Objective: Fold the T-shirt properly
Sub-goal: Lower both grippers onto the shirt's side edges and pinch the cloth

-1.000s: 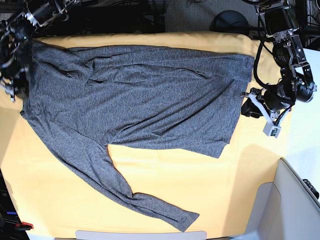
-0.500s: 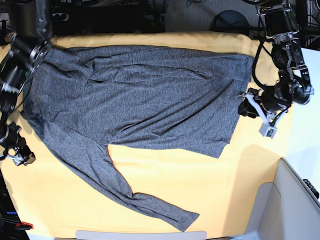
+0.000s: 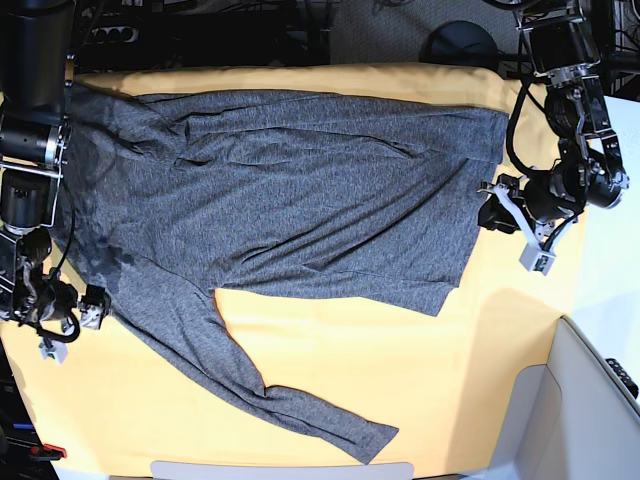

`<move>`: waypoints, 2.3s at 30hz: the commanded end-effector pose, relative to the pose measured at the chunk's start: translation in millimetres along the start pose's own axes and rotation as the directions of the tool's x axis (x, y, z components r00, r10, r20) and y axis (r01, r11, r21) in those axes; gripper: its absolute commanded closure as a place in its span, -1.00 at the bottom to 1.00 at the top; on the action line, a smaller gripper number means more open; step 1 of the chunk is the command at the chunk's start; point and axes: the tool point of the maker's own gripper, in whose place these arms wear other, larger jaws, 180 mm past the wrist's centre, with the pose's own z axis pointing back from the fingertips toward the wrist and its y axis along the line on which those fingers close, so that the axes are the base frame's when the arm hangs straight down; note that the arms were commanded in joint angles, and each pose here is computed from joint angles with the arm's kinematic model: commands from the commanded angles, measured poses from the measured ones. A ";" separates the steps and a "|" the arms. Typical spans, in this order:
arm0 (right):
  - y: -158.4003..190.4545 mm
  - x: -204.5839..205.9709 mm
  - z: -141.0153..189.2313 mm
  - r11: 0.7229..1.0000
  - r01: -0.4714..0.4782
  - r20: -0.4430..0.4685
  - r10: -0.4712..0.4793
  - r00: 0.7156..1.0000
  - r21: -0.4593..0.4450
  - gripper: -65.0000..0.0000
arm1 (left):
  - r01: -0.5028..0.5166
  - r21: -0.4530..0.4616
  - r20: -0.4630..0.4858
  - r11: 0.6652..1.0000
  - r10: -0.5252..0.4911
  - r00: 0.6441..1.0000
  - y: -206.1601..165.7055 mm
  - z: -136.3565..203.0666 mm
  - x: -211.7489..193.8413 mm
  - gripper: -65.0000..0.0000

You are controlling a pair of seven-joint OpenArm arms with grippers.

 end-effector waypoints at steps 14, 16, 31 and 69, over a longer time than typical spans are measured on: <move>-56.3 9.8 24.6 0.958 -0.213 0.033 0.223 0.974 -0.191 -0.20 | 0.014 0.009 0.022 1.000 -0.014 1.000 3.3 5.7 5.5 0.38; -58.1 3.1 18.1 0.959 -0.214 0.062 0.229 0.972 -0.187 -0.20 | 0.012 0.008 0.021 1.000 -0.013 1.000 2.8 5.3 4.8 0.38; -20.5 -66.6 -10.9 0.924 -0.375 0.047 0.372 0.927 0.074 -0.21 | 0.010 0.005 0.018 1.000 -0.010 1.000 1.7 4.4 2.6 0.38; 12.4 -111.0 -34.8 0.957 -0.229 0.055 0.223 0.973 0.177 -0.16 | 0.009 0.004 0.018 1.000 -0.009 1.000 1.2 4.3 3.0 0.38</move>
